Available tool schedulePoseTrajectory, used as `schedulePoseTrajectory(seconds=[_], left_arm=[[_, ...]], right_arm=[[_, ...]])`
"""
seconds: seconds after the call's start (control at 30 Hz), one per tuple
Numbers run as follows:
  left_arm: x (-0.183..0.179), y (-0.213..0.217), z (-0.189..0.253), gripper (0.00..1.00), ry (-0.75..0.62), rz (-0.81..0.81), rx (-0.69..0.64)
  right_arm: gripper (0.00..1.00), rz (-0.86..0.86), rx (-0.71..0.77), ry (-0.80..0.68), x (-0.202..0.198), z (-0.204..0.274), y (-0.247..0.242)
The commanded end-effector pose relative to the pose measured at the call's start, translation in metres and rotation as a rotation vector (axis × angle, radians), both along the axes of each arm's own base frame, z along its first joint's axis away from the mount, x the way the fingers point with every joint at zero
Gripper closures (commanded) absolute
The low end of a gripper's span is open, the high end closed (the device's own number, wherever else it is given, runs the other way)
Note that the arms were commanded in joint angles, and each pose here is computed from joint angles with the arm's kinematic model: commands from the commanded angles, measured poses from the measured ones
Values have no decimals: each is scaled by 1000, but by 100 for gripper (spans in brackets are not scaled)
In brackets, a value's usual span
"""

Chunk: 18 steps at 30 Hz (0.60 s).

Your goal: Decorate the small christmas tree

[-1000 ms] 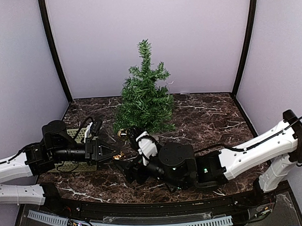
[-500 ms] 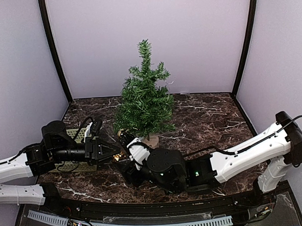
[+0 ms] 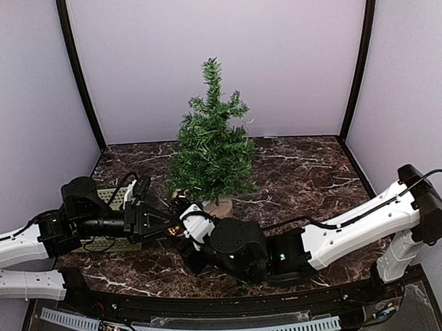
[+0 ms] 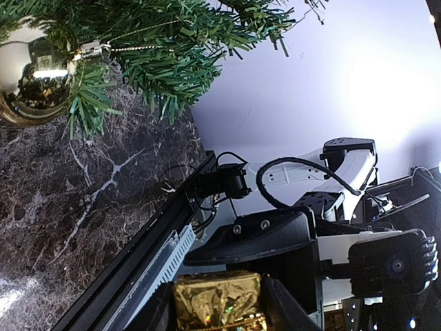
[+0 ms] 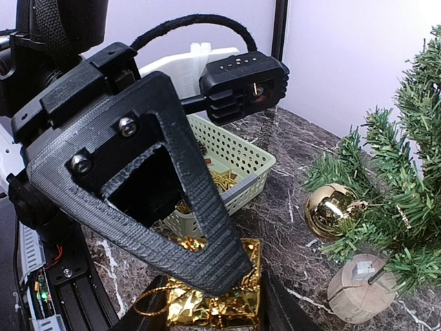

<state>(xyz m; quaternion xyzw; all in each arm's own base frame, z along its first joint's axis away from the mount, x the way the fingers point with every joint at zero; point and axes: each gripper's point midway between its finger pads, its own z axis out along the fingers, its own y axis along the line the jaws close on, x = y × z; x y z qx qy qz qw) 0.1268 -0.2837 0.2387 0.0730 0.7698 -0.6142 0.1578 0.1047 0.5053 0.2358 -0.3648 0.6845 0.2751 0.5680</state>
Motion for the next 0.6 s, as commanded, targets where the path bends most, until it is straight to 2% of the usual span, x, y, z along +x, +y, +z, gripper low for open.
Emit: schedulePoseTrajectory(seconds=[0.0,0.17,0.3,0.4,0.53,0.57], left_arm=[[-6,-2,0,56,6,-33,-12],[-7,-1,-2,56,13,-34,-12],[-6,0,-2,54,2,-22,-13],[-5,1,-1,49,-9,-13,-17],[1,6,-2,32,-30,34,9],[2,10,0,25,-56,49,17]], right_arm=[[57,20,78,-13,-5,20,10],[62,40,100,-16,-8,24,11],[70,51,115,-12,-9,26,8],[73,56,122,-4,-10,26,5],[74,51,119,26,-10,24,-2],[74,50,114,39,-10,21,-5]])
